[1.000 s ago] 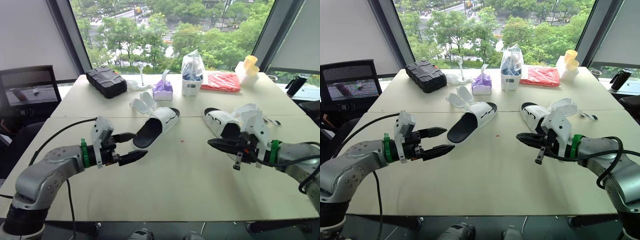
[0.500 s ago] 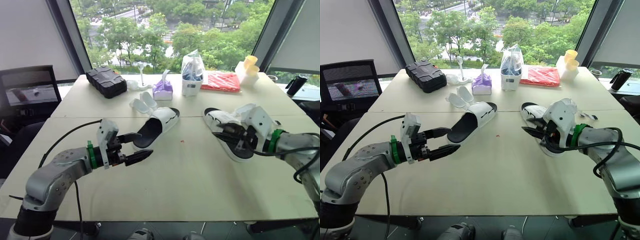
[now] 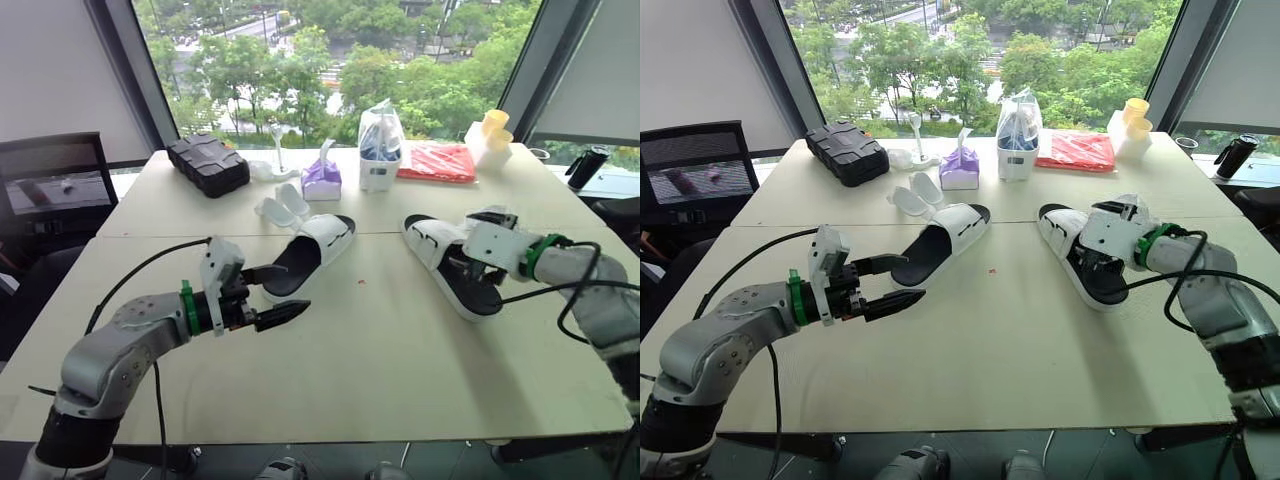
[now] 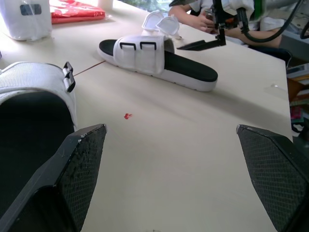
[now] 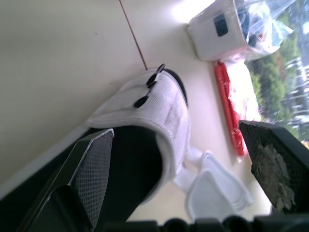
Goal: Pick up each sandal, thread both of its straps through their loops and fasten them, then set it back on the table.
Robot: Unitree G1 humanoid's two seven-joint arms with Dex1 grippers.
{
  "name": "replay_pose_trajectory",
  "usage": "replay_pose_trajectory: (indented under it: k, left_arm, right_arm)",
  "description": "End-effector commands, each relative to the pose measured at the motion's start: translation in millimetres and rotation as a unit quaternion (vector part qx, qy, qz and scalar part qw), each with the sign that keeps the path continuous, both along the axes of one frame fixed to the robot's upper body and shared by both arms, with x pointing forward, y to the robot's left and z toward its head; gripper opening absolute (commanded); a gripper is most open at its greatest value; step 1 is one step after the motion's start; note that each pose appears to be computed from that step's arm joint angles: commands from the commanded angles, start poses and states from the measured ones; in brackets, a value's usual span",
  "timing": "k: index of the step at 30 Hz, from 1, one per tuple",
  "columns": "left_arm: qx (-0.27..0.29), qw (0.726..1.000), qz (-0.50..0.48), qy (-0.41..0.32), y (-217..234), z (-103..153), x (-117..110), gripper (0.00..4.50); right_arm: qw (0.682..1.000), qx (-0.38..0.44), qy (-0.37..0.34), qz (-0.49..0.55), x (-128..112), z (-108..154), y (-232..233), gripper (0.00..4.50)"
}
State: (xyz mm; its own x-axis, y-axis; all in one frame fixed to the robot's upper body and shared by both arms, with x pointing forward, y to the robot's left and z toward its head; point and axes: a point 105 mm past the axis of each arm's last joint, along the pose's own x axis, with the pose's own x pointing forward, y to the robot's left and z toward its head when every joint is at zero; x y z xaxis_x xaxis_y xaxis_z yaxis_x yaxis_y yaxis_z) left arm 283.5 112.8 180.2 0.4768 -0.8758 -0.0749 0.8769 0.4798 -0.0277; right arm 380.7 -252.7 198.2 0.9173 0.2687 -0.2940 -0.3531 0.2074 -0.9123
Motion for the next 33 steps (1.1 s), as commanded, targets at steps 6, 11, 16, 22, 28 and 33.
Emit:
replay_pose_trajectory:
  k: [6,11,16,22,28,33]
  left_arm:
    - [-0.002,1.0,-0.004,-0.027,-3,9,-3,4.5]
    - [-0.001,1.0,0.0,-0.026,-3,9,-4,4.5]
    - [-0.001,1.0,0.007,-0.028,-3,9,-4,4.5]
    - [0.0,0.999,0.013,-0.031,-1,11,-3,4.5]
    - [0.002,0.999,0.019,-0.032,0,10,-4,4.5]
    - [0.001,0.999,0.021,-0.032,0,10,-4,4.5]
  right_arm:
    - [0.996,-0.085,-0.024,0.003,32,-9,-3,4.45]
    - [0.994,-0.101,-0.03,-0.002,50,-17,1,4.45]
    - [0.991,-0.106,-0.073,-0.037,75,-27,13,4.45]
    - [0.988,-0.107,-0.106,-0.047,84,-32,27,3.91]
    - [0.986,-0.115,-0.11,-0.039,86,-33,34,0.96]
    - [0.986,-0.121,-0.113,-0.032,87,-33,37,0.02]
